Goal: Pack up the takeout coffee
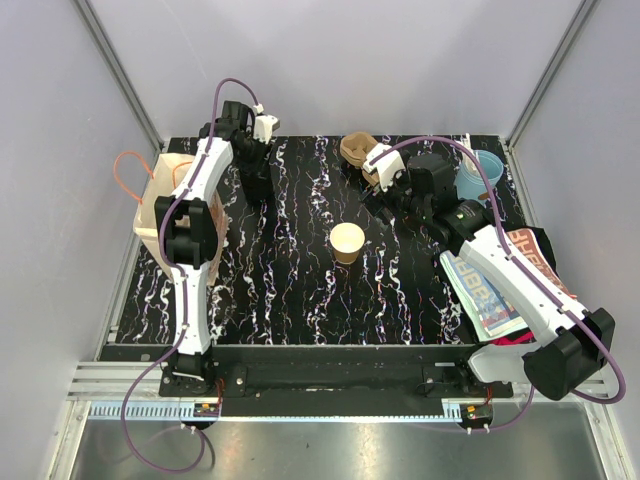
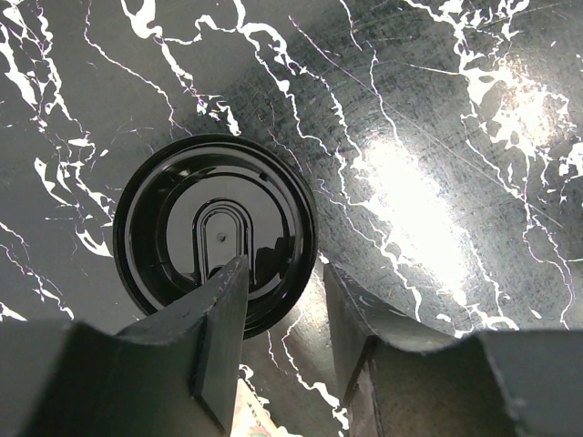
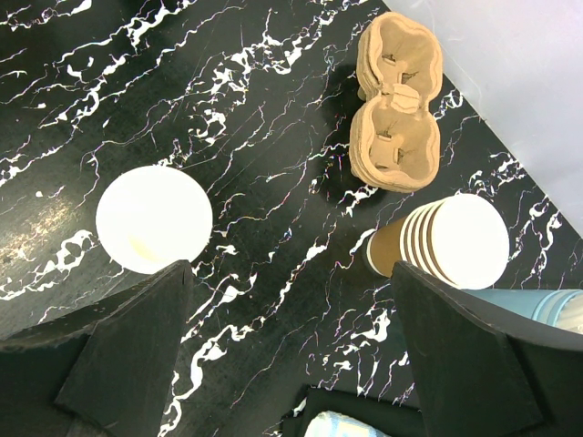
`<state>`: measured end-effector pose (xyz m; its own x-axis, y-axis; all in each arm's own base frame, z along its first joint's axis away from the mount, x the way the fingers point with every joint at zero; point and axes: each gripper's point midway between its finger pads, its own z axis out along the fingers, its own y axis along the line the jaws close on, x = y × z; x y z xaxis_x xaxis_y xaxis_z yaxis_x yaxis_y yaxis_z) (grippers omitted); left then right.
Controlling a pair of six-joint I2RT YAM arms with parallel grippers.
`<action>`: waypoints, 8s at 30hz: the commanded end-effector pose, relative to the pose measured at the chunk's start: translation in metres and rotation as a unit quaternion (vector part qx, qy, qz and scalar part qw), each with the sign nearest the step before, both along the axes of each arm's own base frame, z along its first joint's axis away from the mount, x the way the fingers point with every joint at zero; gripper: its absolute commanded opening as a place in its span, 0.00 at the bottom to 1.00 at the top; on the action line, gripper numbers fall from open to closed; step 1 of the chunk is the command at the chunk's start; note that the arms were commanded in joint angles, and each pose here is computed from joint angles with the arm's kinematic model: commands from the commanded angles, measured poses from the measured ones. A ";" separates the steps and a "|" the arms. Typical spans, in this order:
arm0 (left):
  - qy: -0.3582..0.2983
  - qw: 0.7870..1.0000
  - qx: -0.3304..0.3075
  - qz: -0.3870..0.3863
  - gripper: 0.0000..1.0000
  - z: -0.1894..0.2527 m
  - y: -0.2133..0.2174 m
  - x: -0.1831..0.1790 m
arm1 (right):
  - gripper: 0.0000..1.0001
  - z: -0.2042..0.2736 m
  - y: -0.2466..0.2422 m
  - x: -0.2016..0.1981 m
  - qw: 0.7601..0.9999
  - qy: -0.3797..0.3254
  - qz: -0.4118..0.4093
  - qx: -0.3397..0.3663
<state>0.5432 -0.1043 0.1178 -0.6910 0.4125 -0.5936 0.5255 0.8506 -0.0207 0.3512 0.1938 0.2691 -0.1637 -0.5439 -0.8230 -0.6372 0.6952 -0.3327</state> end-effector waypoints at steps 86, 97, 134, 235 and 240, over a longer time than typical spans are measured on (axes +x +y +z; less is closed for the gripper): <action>-0.110 0.992 -0.050 -0.037 0.05 0.126 -0.025 -0.020 | 0.96 0.017 0.004 0.001 1.000 -0.017 0.009 0.023; -0.084 0.970 -0.149 -0.170 0.02 0.178 -0.078 -0.123 | 1.00 0.075 0.014 -0.032 0.990 -0.087 0.114 0.006; 0.110 0.820 -0.285 -0.484 0.00 0.213 -0.172 -0.377 | 1.00 0.052 0.091 -0.122 0.890 -0.133 0.424 -0.100; -0.264 0.802 -0.045 -0.534 0.80 0.245 -0.239 -0.360 | 0.06 0.069 0.078 -0.170 0.759 0.249 0.520 0.303; -0.271 0.808 -0.028 -0.522 0.83 0.248 -0.232 -0.355 | 0.05 0.072 0.075 -0.176 0.767 0.236 0.517 0.298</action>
<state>0.1812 -0.3393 0.3442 0.3431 0.5760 -0.7419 0.9287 -0.0897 0.3599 0.1897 0.2745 0.3242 -0.3077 -0.1681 -0.9365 -0.8946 -0.2840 0.3449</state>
